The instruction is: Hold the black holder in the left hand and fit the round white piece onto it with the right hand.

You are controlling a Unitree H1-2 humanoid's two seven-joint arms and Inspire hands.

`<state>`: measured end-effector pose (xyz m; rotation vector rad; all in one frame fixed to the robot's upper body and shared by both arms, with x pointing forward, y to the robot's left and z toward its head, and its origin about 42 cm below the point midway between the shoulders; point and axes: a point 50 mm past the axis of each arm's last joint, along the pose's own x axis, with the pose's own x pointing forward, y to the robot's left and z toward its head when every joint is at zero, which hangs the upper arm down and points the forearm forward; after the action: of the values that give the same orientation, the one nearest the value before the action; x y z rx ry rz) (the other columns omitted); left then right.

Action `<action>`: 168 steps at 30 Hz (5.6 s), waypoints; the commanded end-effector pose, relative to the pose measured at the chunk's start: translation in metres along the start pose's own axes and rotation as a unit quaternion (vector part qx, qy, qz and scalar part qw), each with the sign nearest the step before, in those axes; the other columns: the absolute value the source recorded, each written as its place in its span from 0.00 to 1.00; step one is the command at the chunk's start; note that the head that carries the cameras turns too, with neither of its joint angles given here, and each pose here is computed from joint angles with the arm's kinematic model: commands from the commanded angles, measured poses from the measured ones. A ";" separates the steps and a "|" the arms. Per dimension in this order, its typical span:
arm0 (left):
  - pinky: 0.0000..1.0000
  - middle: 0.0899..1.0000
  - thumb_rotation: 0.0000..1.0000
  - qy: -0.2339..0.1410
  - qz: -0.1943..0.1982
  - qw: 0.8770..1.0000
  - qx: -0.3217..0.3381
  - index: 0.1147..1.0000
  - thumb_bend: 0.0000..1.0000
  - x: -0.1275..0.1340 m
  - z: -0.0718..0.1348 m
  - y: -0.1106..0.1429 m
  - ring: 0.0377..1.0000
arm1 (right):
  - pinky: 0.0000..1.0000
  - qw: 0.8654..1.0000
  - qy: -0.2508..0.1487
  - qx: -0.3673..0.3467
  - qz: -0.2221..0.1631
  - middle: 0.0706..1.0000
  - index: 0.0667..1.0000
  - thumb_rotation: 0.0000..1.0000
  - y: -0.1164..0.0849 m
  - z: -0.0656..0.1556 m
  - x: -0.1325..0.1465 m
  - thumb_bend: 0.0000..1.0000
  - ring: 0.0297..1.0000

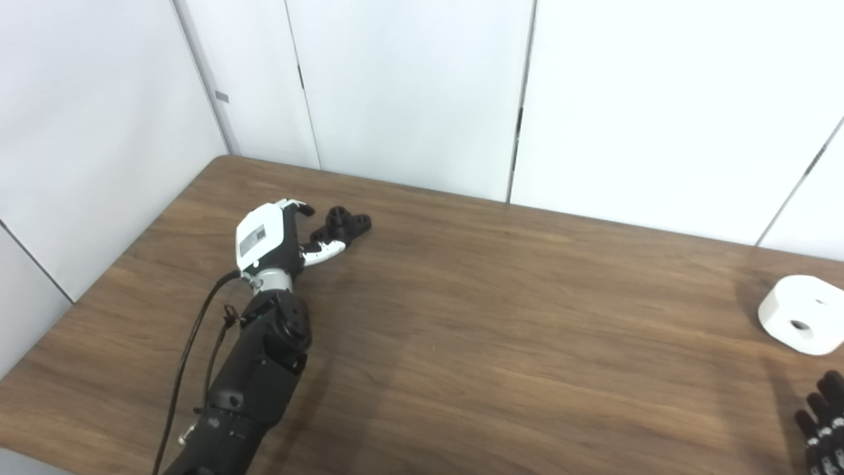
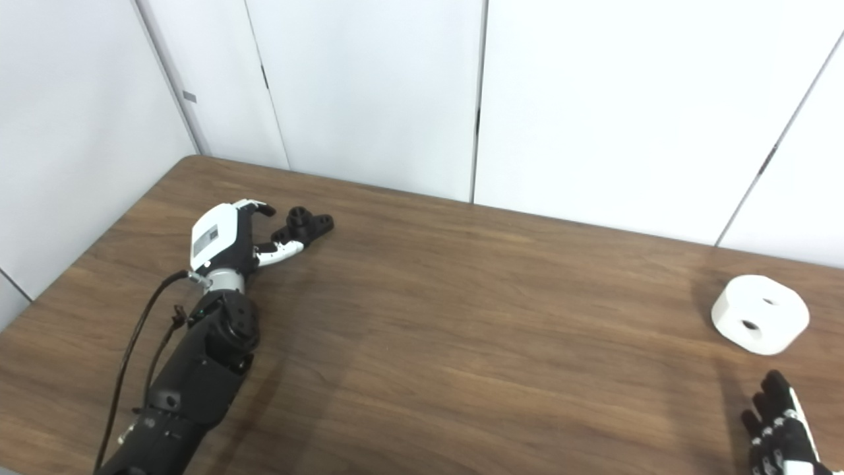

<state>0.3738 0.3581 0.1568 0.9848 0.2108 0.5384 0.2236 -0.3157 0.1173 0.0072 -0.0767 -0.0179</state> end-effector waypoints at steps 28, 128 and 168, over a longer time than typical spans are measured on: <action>0.94 0.84 0.38 -0.006 0.028 1.000 0.006 0.63 0.79 0.028 0.018 0.020 0.92 | 0.99 1.000 -0.012 0.001 0.013 0.99 0.96 0.84 -0.006 0.001 -0.002 0.62 1.00; 0.91 0.73 0.05 -0.014 -0.017 1.000 0.008 0.41 0.52 0.033 0.008 0.006 0.84 | 0.98 1.000 -0.009 -0.006 0.007 0.99 0.96 0.86 -0.007 0.006 -0.003 0.61 1.00; 0.87 0.79 0.06 -0.179 -0.194 0.964 0.026 0.42 0.52 -0.089 0.025 -0.012 0.88 | 0.98 1.000 -0.011 -0.002 0.000 0.97 0.94 0.82 0.011 0.013 0.001 0.62 1.00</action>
<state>0.3170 0.2978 0.1528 1.0423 0.1143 0.0511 0.2208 -0.3100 0.1208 0.0032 -0.0604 -0.0341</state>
